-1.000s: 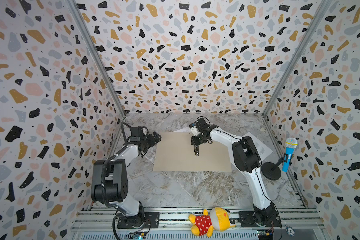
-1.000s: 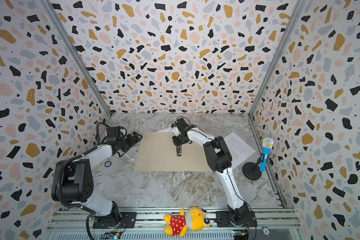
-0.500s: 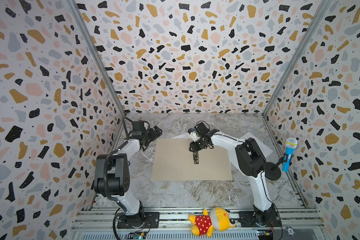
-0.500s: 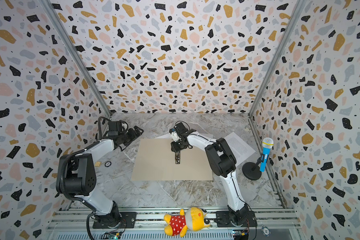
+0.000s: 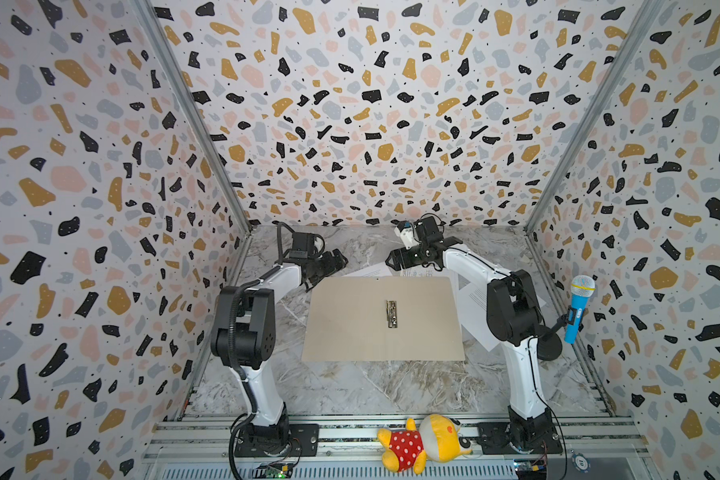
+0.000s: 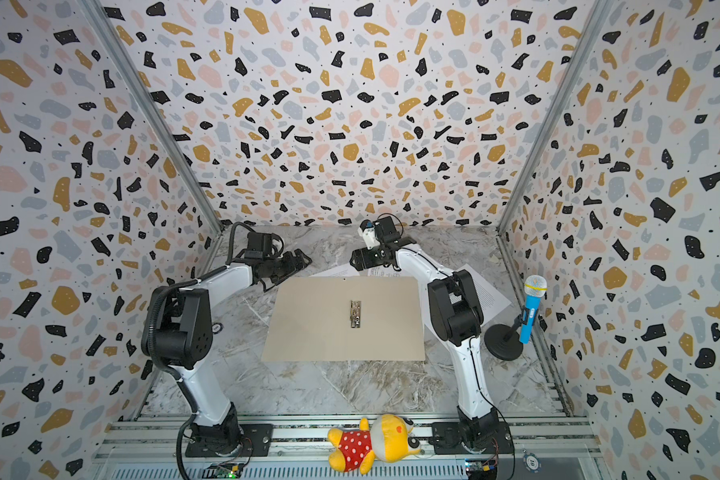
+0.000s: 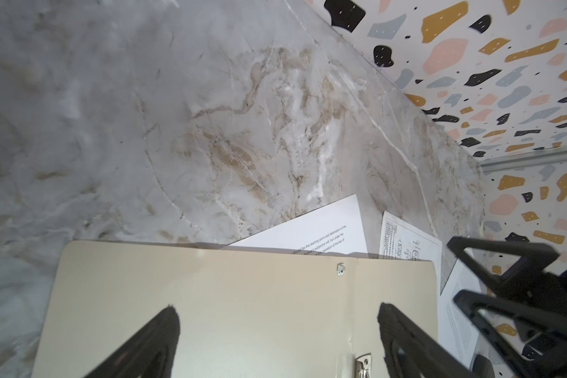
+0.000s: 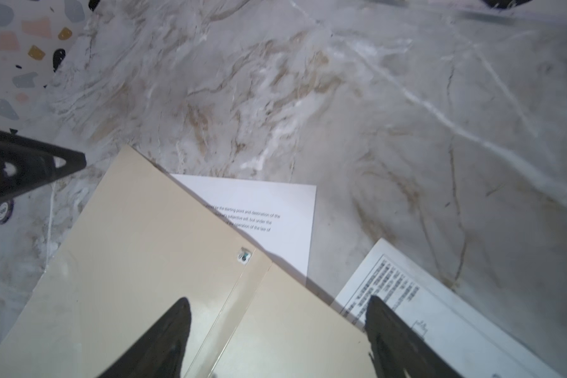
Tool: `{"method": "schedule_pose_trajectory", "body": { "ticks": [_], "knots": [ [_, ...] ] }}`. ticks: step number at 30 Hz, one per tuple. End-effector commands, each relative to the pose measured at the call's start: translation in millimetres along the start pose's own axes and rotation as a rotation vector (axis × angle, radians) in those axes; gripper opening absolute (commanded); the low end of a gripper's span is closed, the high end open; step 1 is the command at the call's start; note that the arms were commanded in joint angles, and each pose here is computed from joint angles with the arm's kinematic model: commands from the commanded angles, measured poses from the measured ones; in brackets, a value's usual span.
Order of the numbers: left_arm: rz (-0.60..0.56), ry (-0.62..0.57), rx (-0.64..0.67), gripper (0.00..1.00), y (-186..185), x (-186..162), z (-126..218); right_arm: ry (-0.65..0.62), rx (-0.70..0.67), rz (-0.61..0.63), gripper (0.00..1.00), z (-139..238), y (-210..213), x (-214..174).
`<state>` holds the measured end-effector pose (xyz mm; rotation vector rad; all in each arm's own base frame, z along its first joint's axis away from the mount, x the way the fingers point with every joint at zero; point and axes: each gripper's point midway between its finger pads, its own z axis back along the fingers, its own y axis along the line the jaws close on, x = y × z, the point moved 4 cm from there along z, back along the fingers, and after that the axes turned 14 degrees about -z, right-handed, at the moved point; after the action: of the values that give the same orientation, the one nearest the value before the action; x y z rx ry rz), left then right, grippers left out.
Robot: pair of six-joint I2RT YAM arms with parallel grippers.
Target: Put the files into the folder
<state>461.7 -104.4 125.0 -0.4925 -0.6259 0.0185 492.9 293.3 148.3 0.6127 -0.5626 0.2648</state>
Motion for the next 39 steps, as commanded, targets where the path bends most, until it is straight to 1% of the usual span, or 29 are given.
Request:
{"method": "schedule_pose_trajectory", "body": {
  "ticks": [1,6,13,17,21,25,30,34,37,39],
  "knots": [
    [-0.026,0.053,0.034,0.94,2.5,-6.1,-10.2,0.022,0.061,-0.002,0.86,-15.9,4.6,3.7],
    [-0.038,0.086,0.053,0.93,2.9,-12.5,-17.1,0.055,0.118,-0.013,0.85,-38.5,3.4,3.2],
    [-0.047,0.118,0.054,0.9,2.7,-16.2,-28.2,0.101,0.129,-0.056,0.83,-59.4,-6.1,-9.6],
    [-0.054,0.115,0.047,0.89,1.3,-9.0,-34.6,0.162,0.132,-0.109,0.81,-65.6,-10.5,-24.3],
    [-0.051,0.127,0.035,0.88,0.9,-10.5,-41.7,0.233,0.17,-0.17,0.78,-67.0,-7.2,-41.2],
    [-0.053,0.131,0.039,0.87,2.3,-14.5,-43.7,0.256,0.191,-0.187,0.77,-63.1,-0.9,-48.4],
    [-0.091,0.081,0.09,0.87,5.8,2.7,-34.3,0.246,0.173,-0.209,0.78,-57.9,-3.1,-46.7],
    [-0.096,0.074,0.098,0.87,15.7,21.3,-31.8,0.227,0.175,-0.201,0.78,-51.8,-1.7,-40.3],
    [-0.121,0.055,0.1,0.87,18.0,32.2,-30.3,0.237,0.208,-0.187,0.78,-49.3,3.2,-40.6],
    [-0.145,0.055,0.102,0.87,19.4,36.0,-32.3,0.246,0.2,-0.181,0.77,-49.9,1.5,-43.1]
  ]
}}
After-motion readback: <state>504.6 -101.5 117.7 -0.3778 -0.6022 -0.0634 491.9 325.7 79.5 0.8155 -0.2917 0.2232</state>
